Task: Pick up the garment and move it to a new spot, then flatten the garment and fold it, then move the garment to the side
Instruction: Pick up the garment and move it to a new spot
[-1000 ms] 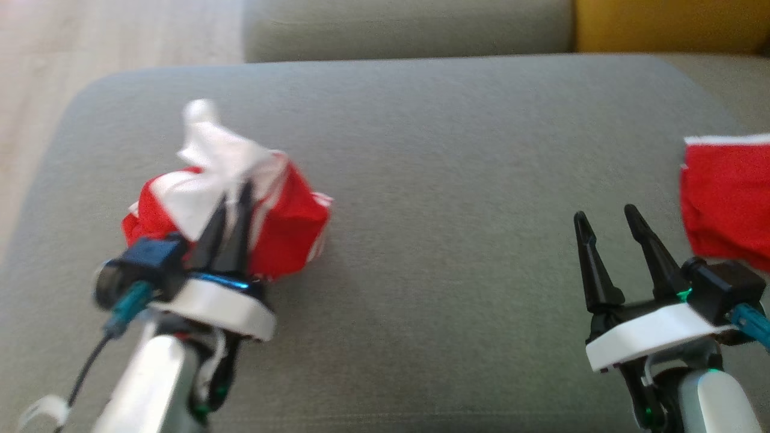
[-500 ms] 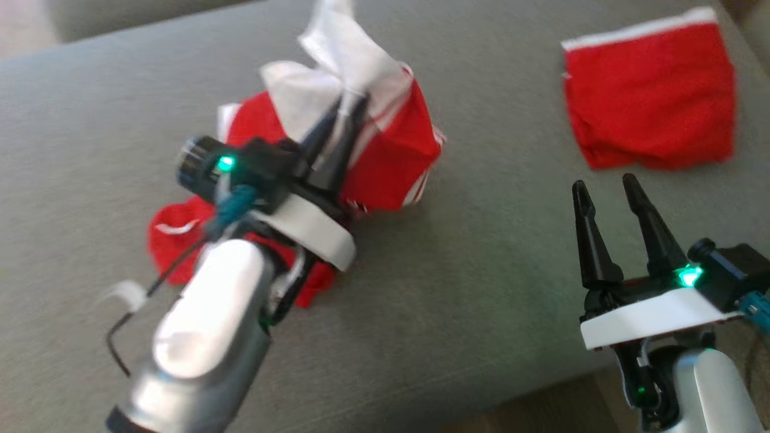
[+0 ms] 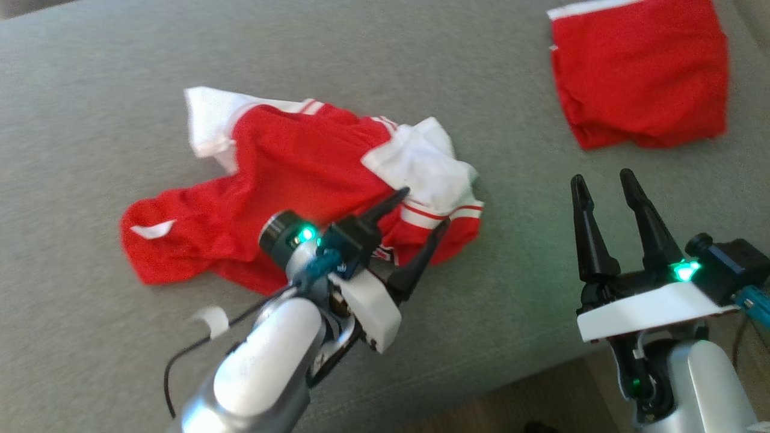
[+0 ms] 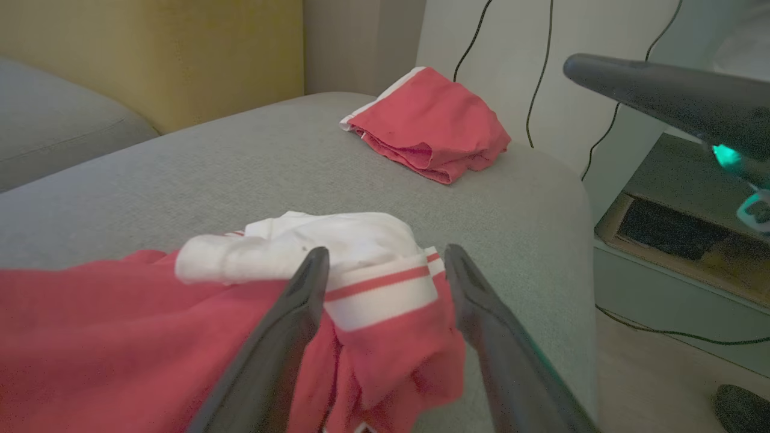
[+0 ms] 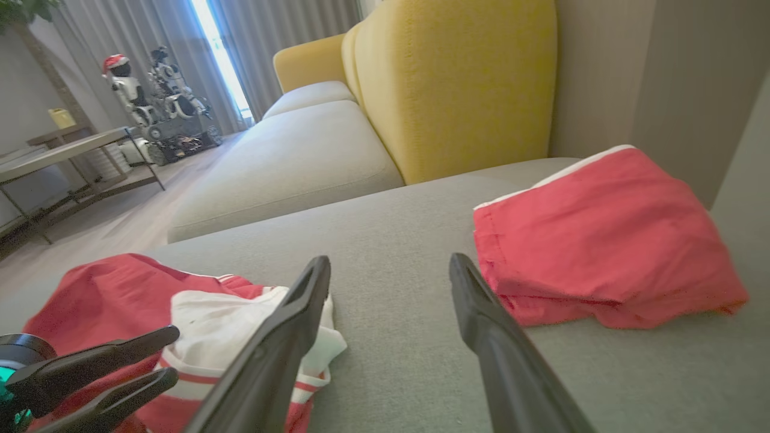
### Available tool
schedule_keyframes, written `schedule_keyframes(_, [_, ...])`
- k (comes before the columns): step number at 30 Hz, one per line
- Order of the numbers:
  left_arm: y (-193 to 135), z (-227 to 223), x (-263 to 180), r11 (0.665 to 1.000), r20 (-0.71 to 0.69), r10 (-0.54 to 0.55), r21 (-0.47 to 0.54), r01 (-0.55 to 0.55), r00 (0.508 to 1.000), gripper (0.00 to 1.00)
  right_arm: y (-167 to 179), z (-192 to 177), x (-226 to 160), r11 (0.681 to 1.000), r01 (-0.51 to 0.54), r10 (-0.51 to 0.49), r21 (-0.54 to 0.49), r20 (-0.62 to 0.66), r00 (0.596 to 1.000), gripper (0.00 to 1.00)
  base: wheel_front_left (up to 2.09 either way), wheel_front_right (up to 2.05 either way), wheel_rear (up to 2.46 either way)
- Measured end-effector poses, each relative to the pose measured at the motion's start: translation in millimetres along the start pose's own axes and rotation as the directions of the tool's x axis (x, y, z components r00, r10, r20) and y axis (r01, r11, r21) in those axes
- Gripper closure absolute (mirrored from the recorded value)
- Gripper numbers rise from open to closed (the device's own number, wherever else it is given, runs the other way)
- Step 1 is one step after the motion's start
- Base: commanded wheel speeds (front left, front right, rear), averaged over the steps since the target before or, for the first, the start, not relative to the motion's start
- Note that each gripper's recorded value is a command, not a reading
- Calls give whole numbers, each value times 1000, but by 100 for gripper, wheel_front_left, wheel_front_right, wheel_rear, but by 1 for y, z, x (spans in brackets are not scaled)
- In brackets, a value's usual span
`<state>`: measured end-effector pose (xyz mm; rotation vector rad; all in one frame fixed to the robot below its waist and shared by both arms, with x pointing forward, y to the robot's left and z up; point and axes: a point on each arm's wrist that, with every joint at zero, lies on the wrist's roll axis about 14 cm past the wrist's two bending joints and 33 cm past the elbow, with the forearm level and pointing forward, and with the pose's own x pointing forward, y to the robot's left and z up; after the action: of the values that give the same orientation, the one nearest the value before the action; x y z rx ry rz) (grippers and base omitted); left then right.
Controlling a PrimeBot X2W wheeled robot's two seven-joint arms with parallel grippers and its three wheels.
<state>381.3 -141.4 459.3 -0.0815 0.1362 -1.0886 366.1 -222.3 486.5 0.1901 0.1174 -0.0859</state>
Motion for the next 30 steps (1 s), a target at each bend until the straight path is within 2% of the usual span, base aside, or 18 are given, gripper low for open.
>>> schedule_keyframes(6, [15, 18, -32, 992, 70, 122, 15, -124, 990, 0, 25, 5, 10, 997, -83, 83, -6, 11, 997, 0, 0, 0, 0])
schedule_keyframes(10, [53, 30, -66, 950, 114, 310, 4, -312, 944, 0, 45, 9, 16, 990, -143, 143, -14, 11, 990, 0, 0, 0, 0])
schedule_keyframes(13, [83, 38, -99, 889, 141, 454, -7, -458, 880, 0, 59, 13, 19, 982, -186, 186, -16, 17, 982, 0, 0, 0, 0])
schedule_keyframes(17, [115, 45, -146, 782, 167, 619, -41, -622, 768, 0, 72, 16, 19, 974, -224, 224, -20, 20, 974, 0, 0, 0, 0])
schedule_keyframes(25, [149, 45, -239, 564, 172, 819, -68, -823, 547, 0, 95, 17, 15, 957, -290, 290, -31, 8, 957, 0, 0, 0, 0])
schedule_keyframes(26, [149, 45, -239, 564, 172, 819, -68, -823, 547, 0, 95, 17, 15, 957, -290, 290, -31, 8, 957, 0, 0, 0, 0])
schedule_keyframes(28, [152, 42, -258, 519, 162, 849, -70, -852, 503, 0, 99, 19, 14, 953, -300, 300, -39, 12, 954, 0, 0, 0, 0])
schedule_keyframes(30, [151, 38, -271, 491, 155, 866, -77, -868, 476, 0, 101, 18, 13, 951, -306, 306, -40, 10, 952, 0, 0, 0, 0])
